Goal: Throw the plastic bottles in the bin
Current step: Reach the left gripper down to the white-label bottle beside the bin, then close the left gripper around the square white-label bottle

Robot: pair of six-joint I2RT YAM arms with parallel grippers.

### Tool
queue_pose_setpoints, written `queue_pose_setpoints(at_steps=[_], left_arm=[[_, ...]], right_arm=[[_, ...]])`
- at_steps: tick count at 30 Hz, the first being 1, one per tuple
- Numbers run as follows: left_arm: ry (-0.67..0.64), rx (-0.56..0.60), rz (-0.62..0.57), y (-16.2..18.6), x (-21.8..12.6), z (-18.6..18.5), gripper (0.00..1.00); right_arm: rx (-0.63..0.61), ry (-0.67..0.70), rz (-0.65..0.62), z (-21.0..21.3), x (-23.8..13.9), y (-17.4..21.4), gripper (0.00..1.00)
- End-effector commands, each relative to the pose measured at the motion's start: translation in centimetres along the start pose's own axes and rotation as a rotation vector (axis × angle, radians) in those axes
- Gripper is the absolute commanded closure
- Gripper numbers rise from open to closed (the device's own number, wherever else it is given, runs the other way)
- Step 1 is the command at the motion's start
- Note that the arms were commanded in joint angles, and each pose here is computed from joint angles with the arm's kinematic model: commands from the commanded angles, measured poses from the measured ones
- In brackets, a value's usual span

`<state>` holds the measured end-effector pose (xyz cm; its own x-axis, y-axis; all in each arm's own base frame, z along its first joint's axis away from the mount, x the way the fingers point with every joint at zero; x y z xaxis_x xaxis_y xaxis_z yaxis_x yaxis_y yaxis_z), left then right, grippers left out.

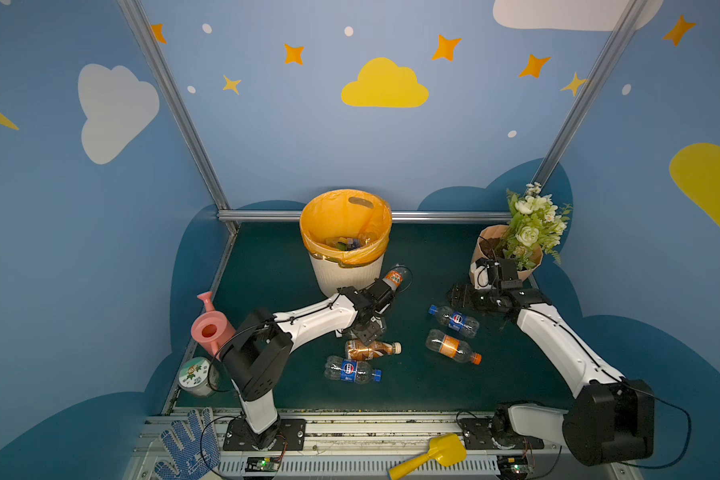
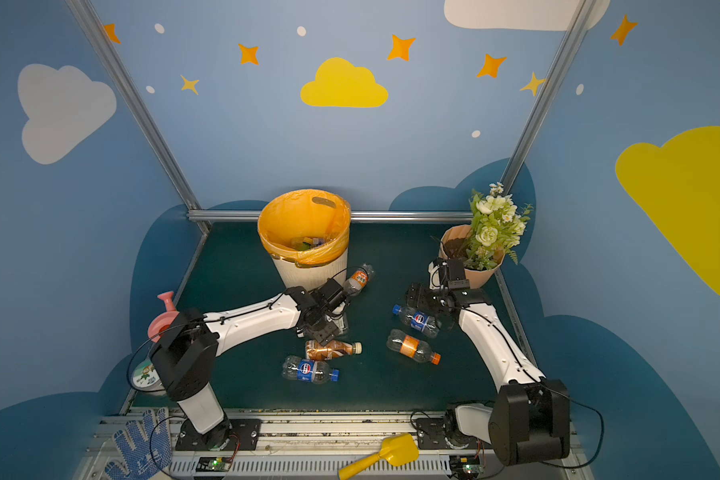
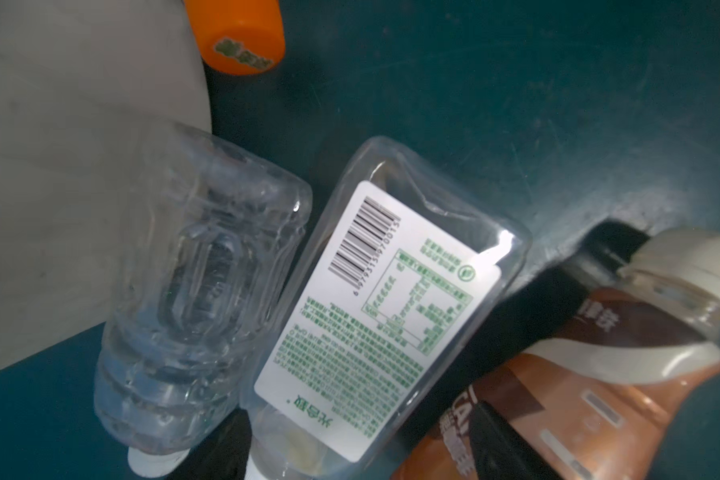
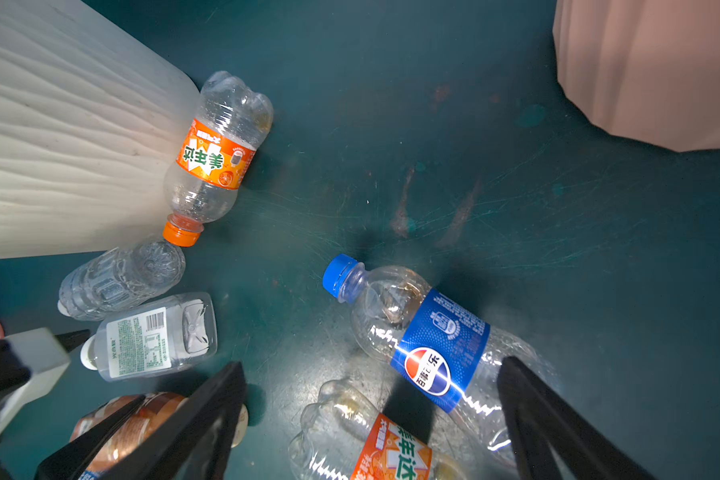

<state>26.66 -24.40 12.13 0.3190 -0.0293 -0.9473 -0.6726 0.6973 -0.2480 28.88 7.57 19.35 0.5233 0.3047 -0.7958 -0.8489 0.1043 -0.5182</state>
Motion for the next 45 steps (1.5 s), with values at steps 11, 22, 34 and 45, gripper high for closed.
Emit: queue_pose_setpoints(at_steps=[11,22,34,45], left_arm=[[0.048,0.01,-0.003,-1.4,1.6,-0.1,0.18],[0.11,0.009,0.001,-1.6,2.7,-0.4,0.2],[0.146,0.014,0.041,-1.5,4.3,-1.1,0.2],[0.164,0.03,0.058,-1.4,4.3,-1.9,0.22]], right_arm=[[-0.007,0.022,-0.004,-0.4,-0.5,0.1,0.07],[-0.006,0.033,-0.009,-0.6,-0.8,0.2,0.07],[-0.002,0.043,-0.015,-0.7,-1.1,0.3,0.07],[0.008,0.055,-0.022,-1.0,-1.2,0.5,0.07]])
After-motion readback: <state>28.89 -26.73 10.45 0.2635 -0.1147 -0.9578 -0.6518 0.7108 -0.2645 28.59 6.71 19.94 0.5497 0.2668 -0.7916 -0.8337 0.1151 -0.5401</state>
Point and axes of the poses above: each gripper's point midway between its finger pads, its own x axis out along the fingers, its own z axis along the line the jaws close on, y = z × x, the point moved 6 cm from there along -x, back along the fingers, and after that the axes turned 3 degrees about -x, right-handed, at the moved point
